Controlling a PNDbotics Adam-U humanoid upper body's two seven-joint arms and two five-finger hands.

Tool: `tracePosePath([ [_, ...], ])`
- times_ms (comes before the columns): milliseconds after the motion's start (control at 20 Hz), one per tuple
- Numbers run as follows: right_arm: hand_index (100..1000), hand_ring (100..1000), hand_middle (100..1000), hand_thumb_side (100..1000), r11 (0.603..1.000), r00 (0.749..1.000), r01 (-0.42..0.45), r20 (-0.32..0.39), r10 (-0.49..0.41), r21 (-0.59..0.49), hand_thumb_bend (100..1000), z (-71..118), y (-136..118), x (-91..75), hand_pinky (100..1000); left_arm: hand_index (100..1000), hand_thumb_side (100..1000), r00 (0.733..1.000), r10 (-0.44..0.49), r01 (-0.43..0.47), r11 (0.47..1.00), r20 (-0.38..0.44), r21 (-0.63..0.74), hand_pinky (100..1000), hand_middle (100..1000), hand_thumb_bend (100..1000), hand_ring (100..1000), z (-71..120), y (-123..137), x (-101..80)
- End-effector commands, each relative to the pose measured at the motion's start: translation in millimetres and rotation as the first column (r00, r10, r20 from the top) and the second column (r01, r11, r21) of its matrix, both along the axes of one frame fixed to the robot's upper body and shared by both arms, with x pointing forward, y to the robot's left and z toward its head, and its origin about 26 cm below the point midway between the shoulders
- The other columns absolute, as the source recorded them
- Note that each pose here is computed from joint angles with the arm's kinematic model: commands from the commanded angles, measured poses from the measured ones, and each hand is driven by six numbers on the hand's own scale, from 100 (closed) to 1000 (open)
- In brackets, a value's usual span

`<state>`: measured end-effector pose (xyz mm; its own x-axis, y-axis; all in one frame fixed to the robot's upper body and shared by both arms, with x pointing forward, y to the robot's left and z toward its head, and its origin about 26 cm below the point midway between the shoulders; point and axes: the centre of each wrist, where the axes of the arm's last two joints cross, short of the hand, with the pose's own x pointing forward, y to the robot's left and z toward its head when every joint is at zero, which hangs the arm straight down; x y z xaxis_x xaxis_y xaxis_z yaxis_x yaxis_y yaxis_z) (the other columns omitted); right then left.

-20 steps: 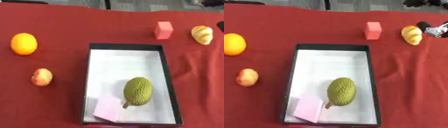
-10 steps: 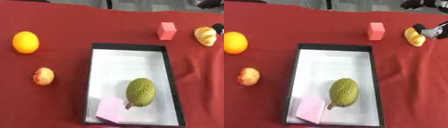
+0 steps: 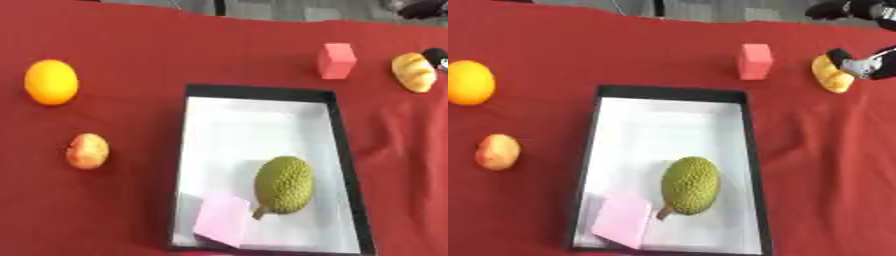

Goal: Pick up objects on the table and place them in the box.

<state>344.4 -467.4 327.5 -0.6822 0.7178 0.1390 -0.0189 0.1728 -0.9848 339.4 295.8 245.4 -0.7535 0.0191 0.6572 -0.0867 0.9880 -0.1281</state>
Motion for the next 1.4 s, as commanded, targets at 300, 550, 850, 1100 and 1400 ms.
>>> tracePosePath([
  [300,986,959,932,409,0.909,0.984,-0.177,-0.05,0.171,-0.377,100,14.7,-3,19.1,960,798,674,0.999,0.009,-0.009,1.0,0.034,0.016,744,682,100,791,10.2,1,-4.3],
  [550,976,951,921,480,0.907,0.987,-0.159,-0.067,0.144,-0.39,122,8.6,2,36.0,955,797,673,1.0,0.014,-0.014,1.0,0.027,0.013,743,679,100,790,7.8,2,-4.4],
  [850,960,935,900,569,0.898,0.99,-0.14,-0.06,0.127,-0.418,431,5.6,12,47.7,938,795,672,0.999,0.03,-0.03,1.0,0.021,0.004,743,676,100,788,5.0,5,-5.4],
  [1100,961,932,896,619,0.889,0.993,-0.121,-0.048,0.111,-0.442,458,0.1,18,51.7,934,791,669,0.999,0.038,-0.038,0.999,0.017,-0.001,743,670,100,784,3.6,6,-5.8],
  [1400,962,929,885,679,0.881,0.991,-0.123,-0.014,0.132,-0.456,454,0.1,30,55.6,937,789,659,0.995,0.084,-0.081,0.995,0.059,-0.052,749,670,100,788,9.3,6,-9.7],
])
